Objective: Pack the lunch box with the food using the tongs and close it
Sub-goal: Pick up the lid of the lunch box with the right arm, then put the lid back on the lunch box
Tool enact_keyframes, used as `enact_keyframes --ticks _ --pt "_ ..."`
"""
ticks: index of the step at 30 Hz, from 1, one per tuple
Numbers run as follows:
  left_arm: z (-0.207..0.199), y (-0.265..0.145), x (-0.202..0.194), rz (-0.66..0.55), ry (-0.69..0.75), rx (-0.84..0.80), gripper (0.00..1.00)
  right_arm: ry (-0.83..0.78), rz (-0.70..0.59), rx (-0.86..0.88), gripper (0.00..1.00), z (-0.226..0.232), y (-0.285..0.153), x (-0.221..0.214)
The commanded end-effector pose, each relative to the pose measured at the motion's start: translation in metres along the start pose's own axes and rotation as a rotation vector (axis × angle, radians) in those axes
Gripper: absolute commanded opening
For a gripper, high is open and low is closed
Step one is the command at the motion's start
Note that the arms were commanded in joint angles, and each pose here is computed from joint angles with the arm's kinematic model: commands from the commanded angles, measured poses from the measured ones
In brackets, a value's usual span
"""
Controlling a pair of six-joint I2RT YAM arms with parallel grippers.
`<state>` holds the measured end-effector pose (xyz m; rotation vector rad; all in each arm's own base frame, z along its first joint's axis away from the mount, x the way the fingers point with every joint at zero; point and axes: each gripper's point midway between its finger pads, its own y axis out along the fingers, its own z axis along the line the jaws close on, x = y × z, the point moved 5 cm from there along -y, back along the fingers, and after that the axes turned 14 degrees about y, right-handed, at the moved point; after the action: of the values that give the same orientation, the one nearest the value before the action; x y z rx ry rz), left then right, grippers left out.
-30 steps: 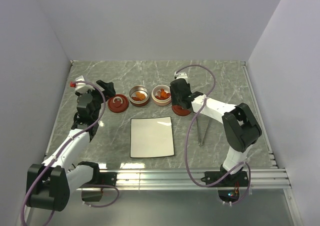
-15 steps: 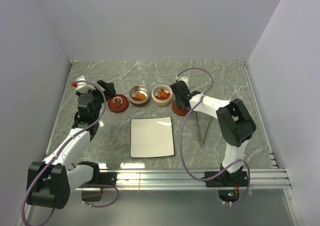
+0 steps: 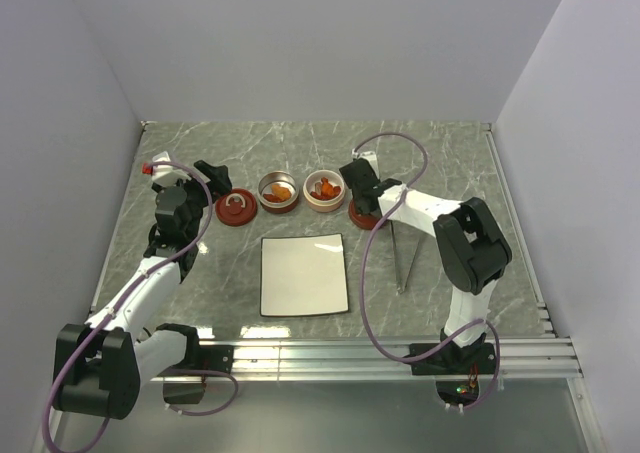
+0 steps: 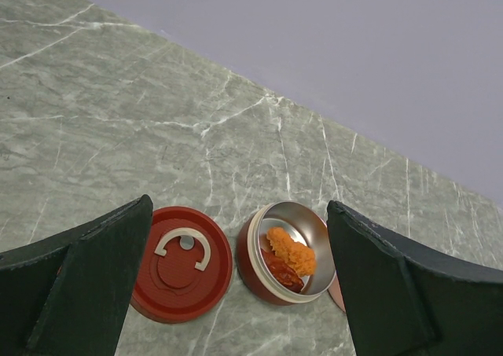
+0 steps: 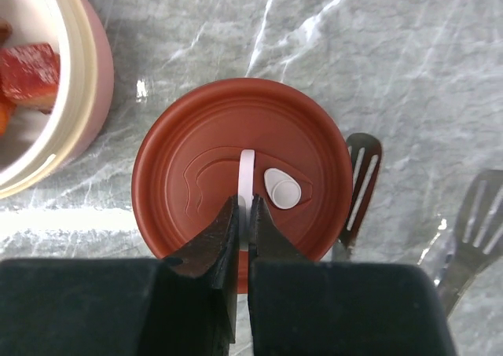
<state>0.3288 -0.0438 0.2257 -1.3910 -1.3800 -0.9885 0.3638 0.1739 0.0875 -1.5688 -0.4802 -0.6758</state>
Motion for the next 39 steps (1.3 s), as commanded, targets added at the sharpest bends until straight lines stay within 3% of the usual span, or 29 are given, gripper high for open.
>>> enact_keyframes --ticks 1,11,19,28,39 --pt "-0.003 0.002 0.014 -0.052 -0.015 -0.008 1.0 0.049 -0.114 0.003 0.0 -0.001 -0.026 0.043" --pt "-0.002 0.002 0.015 -0.055 -0.012 0.003 0.99 0.064 -0.21 0.072 0.0 0.009 -0.058 0.089" --pt "-0.001 0.0 0.017 -0.059 -0.011 0.01 0.99 0.061 -0.251 0.307 0.0 0.047 -0.077 0.124" --pt "-0.001 0.002 0.016 -0.053 -0.013 0.008 0.99 -0.039 -0.118 0.39 0.0 0.08 -0.062 0.127" --pt "-0.001 0.0 0.017 -0.058 -0.013 0.008 0.99 -0.133 -0.021 0.306 0.0 0.095 -0.038 0.1"
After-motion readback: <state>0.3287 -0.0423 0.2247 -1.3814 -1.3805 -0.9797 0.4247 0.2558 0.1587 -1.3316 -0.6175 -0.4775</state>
